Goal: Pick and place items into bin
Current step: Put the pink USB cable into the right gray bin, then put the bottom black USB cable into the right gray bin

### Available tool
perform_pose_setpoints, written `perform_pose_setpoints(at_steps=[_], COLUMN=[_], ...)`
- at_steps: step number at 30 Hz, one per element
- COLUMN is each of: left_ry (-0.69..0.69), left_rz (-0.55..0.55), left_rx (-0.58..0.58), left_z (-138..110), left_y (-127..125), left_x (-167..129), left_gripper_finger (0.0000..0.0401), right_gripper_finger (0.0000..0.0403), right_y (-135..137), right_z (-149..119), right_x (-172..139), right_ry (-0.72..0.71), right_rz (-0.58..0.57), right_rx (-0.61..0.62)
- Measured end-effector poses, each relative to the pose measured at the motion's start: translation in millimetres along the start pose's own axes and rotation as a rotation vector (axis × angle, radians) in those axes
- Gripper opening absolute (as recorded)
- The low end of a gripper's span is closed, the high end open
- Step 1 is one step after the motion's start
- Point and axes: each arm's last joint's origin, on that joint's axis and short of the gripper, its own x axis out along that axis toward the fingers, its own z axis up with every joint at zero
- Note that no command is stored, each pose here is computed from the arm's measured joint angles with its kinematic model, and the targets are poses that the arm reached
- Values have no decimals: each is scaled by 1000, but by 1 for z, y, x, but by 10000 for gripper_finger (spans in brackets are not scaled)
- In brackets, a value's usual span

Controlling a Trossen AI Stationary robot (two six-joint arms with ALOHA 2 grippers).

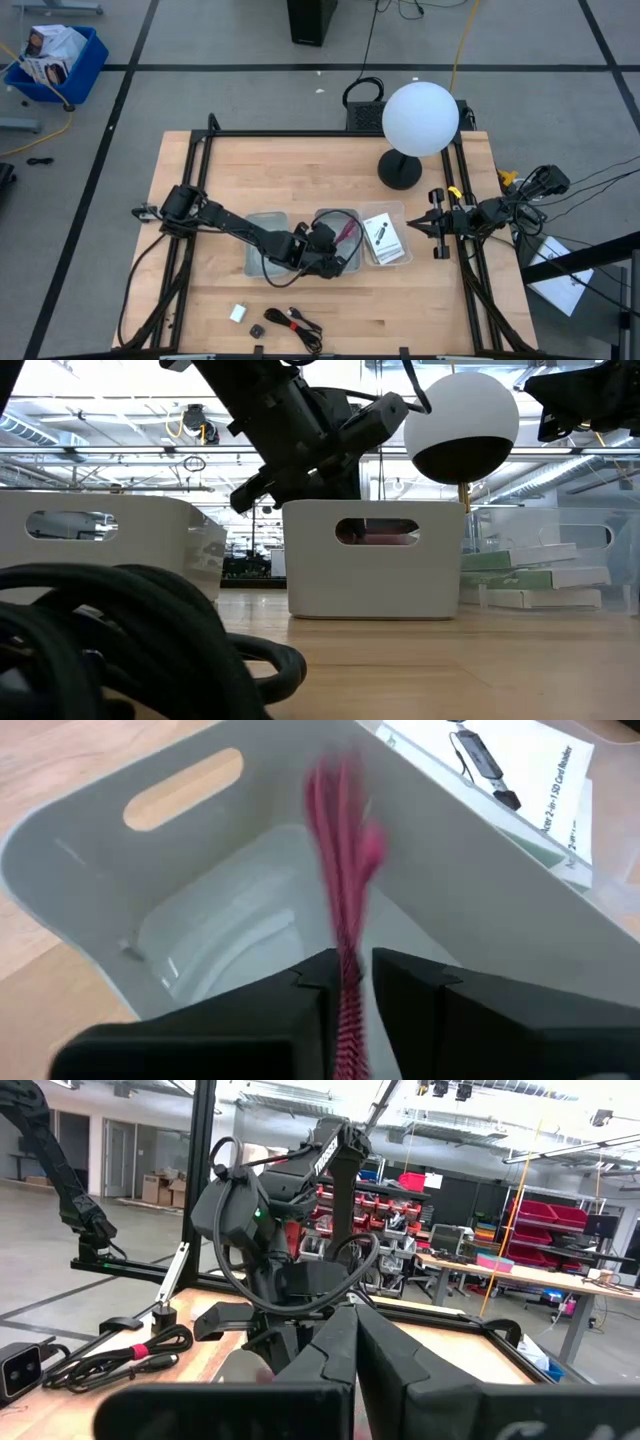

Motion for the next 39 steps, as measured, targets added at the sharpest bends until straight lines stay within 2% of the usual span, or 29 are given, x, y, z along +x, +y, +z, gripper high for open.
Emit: perform_pose_setpoints(at_steps=[8, 16, 19, 24, 27, 29, 34, 39], left_ry=[2, -21, -8, -9, 16, 37, 93, 148], left_rz=[-7, -37, -73, -145, -199, -272, -409, -421], left_rx=[49, 199, 307, 525, 647, 701, 742, 738], left_z=[0, 10, 16, 30, 28, 22, -3, -38], left_y=[0, -1, -1, 0, 2, 0, -8, -18], left_x=[0, -7, -16, -60, -97, -119, -159, -172], left_gripper_finger=[102, 107, 108, 108, 108, 108, 108, 108], right_gripper_finger=[0, 0, 0, 0, 0, 0, 0, 0], right_y=[0, 0, 0, 0, 0, 0, 0, 0], right_z=[0, 0, 0, 0, 0, 0, 0, 0], right_x=[0, 0, 0, 0, 0, 0, 0, 0], right_ry=[0, 0, 0, 1, 1, 1, 1, 1], right_rz=[0, 0, -1, -1, 0, -1, -1, -1], right_rx=[2, 0, 0, -1, -1, -1, -1, 0])
